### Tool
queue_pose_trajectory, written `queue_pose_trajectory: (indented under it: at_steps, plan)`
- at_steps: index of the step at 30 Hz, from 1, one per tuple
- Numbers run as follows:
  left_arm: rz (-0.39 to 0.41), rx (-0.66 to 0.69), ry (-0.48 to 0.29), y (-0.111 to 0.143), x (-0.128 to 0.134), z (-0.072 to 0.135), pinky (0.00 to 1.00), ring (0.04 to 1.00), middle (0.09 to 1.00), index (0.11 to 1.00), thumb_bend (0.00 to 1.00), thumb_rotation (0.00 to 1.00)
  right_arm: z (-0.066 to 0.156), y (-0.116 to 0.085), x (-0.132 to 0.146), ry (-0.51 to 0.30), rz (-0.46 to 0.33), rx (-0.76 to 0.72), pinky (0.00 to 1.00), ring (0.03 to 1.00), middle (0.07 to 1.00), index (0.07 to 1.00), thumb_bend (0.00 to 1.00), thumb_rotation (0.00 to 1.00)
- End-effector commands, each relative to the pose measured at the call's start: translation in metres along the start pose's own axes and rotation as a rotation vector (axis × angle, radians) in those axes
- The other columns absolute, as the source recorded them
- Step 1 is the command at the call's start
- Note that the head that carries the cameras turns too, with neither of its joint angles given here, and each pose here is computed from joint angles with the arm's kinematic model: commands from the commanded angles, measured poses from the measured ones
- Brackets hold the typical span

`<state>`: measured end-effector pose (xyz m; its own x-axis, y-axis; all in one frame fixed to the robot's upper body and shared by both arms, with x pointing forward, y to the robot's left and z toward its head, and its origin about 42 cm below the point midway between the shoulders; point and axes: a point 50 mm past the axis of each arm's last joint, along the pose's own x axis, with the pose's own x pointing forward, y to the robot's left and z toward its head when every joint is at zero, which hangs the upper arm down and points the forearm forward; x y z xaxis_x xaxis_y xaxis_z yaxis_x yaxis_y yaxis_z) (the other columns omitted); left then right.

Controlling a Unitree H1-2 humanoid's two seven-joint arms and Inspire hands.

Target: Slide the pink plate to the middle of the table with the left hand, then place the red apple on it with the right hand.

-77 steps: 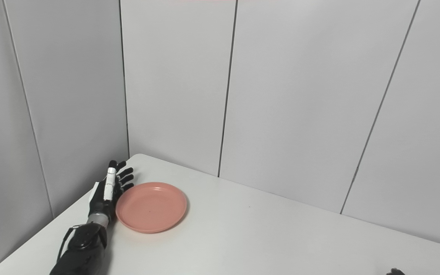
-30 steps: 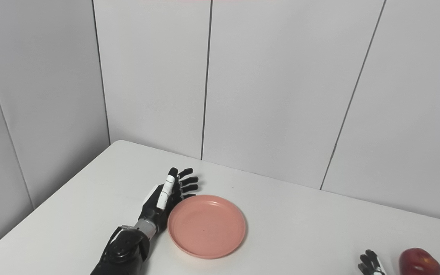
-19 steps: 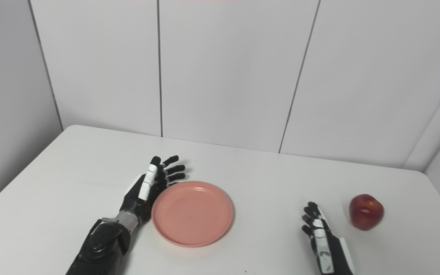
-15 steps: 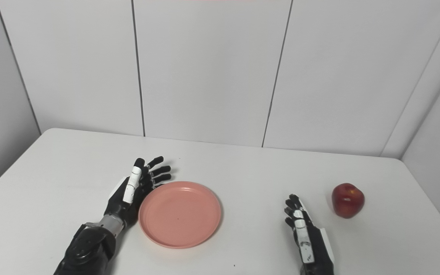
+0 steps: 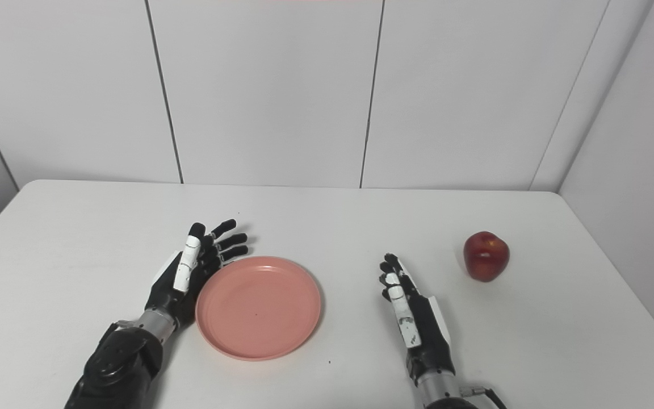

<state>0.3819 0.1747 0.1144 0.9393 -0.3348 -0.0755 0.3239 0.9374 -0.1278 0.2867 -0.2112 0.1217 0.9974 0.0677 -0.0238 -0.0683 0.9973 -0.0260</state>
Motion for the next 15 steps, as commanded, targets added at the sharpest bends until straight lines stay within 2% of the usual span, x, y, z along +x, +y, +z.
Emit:
queue_pose_trajectory:
  at_steps: [1, 15]
  plan:
    - [-0.024, 0.004, -0.02, -0.011, 0.007, 0.01, 0.76, 0.821, 0.829, 0.871, 0.77, 0.99, 0.012, 0.005, 0.006, -0.033, 0.028, 0.006, 0.91, 0.923, 0.923, 0.925, 0.89, 1.0]
    - [-0.067, -0.011, 0.002, -0.027, 0.004, 0.004, 0.8, 0.846, 0.854, 0.891, 0.74, 1.0, 0.015, 0.004, 0.006, -0.037, 0.032, 0.003, 0.92, 0.928, 0.925, 0.927, 0.88, 1.0]
